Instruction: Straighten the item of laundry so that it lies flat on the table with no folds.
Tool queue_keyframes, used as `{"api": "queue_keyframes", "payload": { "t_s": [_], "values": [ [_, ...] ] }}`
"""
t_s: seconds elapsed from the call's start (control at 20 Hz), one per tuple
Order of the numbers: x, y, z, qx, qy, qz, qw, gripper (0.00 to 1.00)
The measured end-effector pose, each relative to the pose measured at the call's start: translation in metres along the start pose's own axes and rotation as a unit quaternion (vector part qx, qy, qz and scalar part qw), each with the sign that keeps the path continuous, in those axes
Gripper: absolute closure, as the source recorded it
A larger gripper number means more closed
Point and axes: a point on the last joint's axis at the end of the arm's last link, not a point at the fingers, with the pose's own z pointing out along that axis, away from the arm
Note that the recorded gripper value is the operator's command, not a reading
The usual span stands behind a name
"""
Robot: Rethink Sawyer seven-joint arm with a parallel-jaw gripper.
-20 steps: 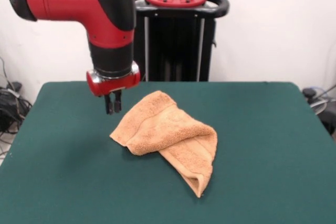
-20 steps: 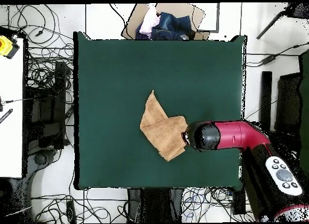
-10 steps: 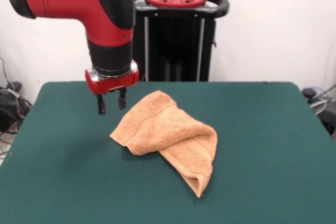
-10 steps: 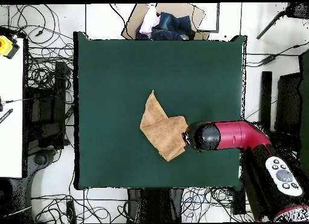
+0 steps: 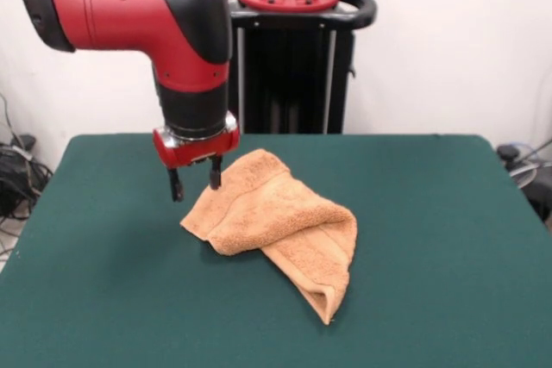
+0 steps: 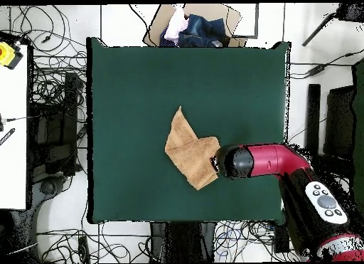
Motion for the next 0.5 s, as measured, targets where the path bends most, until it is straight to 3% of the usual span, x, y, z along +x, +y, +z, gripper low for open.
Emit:
{"api": "queue_keyframes", "payload": {
  "t_s": [0.2, 0.5],
  "values": [
    [0.000, 0.007, 0.010, 0.000, 0.004, -0.010, 0.9999, 0.00],
    [-0.009, 0.027, 0.058, 0.033, 0.031, -0.074, 0.9962, 0.00]
  ]
}}
